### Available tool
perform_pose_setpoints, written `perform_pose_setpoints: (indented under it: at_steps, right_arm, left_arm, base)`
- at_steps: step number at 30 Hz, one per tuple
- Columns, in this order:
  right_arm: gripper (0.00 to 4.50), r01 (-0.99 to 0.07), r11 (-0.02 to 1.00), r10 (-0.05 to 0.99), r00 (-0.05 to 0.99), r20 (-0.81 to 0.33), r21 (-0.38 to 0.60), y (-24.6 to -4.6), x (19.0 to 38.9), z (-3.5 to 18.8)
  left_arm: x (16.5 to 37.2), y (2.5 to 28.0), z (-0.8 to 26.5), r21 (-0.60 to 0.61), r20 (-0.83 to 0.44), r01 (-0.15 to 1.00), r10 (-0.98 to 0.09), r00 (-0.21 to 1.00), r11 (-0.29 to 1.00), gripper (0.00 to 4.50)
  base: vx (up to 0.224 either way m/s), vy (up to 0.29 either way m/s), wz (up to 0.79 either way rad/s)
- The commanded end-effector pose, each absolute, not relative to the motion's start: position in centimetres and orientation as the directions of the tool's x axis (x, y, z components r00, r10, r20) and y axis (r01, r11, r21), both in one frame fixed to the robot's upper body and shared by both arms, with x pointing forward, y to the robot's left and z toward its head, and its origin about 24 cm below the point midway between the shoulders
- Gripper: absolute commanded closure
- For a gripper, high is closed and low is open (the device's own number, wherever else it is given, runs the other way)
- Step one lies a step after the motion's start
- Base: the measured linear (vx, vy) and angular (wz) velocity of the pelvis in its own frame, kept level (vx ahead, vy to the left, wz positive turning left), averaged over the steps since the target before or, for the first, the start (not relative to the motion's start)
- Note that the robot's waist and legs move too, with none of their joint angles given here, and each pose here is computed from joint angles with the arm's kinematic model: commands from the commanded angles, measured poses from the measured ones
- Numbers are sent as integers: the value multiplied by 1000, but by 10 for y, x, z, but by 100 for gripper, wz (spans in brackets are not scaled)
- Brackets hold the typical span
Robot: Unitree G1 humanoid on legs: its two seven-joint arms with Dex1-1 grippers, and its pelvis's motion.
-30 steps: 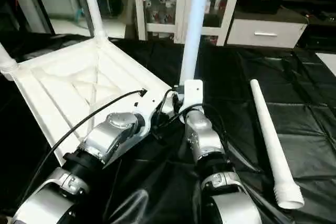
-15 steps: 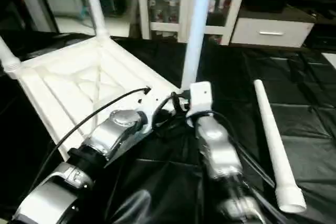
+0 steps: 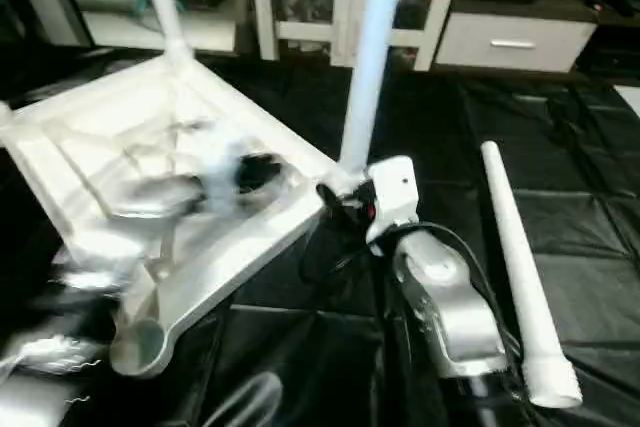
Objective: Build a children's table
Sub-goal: Rotate leg to tighten, then rotate table base
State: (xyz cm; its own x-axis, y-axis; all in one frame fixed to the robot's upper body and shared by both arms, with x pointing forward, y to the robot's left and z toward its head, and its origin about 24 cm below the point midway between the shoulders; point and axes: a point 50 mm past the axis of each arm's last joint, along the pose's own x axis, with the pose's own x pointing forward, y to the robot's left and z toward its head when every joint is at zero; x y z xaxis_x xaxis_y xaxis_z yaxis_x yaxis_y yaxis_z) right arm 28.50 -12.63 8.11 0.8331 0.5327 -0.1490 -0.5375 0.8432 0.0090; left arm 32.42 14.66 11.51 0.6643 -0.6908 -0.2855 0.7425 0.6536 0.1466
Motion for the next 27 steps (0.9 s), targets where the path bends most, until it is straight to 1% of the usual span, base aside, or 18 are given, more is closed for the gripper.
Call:
perform_pose_setpoints:
  at_steps: [1, 2, 4, 5, 6, 8, 10, 11, 12, 14, 16, 19, 22, 25, 27]
  right_arm:
    - [43, -618, 786, 613, 778, -135, 7, -119, 280, 88]
    - [43, -704, 710, 697, 703, -142, -3, -115, 274, 90]
    - [43, -777, 629, 767, 622, -156, -4, -113, 268, 94]
    - [43, -793, 609, 782, 603, -161, -12, -113, 267, 95]
    - [43, -797, 604, 785, 598, -163, -14, -112, 266, 95]
    - [43, -823, 568, 808, 562, -178, -22, -112, 263, 96]
    - [43, -830, 557, 814, 551, -185, -25, -112, 262, 96]
    - [43, -832, 554, 815, 548, -186, -25, -112, 262, 96]
    - [43, -838, 545, 820, 539, -191, -26, -112, 261, 96]
    - [43, -856, 516, 836, 510, -203, -24, -112, 259, 95]
    - [43, -862, 507, 841, 500, -207, -25, -112, 258, 96]
    - [43, -870, 492, 847, 486, -215, -28, -113, 257, 96]
    - [43, -871, 491, 847, 485, -215, -31, -114, 257, 96]
    - [43, -869, 493, 846, 488, -216, -33, -114, 257, 96]
    - [43, -868, 496, 844, 491, -217, -37, -115, 257, 96]
  left_arm:
    - [314, 153, 122, 145, -312, 789, -729, 609, 597, 342]
    - [300, 187, 122, 157, -413, 789, -686, 599, 594, 342]
    - [286, 226, 125, 189, -520, 748, -581, 626, 637, 342]
    - [283, 238, 126, 213, -552, 725, -531, 643, 655, 342]
    - [282, 240, 126, 219, -561, 720, -519, 645, 659, 342]
    - [275, 268, 129, 285, -628, 659, -384, 677, 696, 342]
    - [272, 286, 132, 334, -657, 606, -283, 699, 722, 342]
    - [271, 290, 133, 346, -663, 595, -260, 702, 725, 342]
    - [269, 301, 134, 383, -683, 561, -184, 707, 734, 342]
    - [258, 325, 132, 437, -749, 529, -30, 661, 728, 342]
    - [255, 326, 129, 425, -764, 529, -23, 645, 735, 342]
    - [248, 324, 119, 391, -801, 545, -17, 599, 741, 342]
    - [242, 310, 99, 308, -853, 604, -68, 518, 735, 342]
    - [243, 297, 91, 259, -853, 628, -131, 505, 734, 342]
    - [245, 285, 89, 218, -844, 648, -192, 500, 729, 342]
  base:
    - [0, 0, 0]
    - [0, 0, 0]
    - [0, 0, 0]
    - [0, 0, 0]
    - [0, 0, 0]
    - [0, 0, 0]
    - [0, 0, 0]
    - [0, 0, 0]
    - [0, 0, 0]
    - [0, 0, 0]
    - [0, 0, 0]
    - [0, 0, 0]
    - [0, 0, 0]
    - [0, 0, 0]
    - [0, 0, 0]
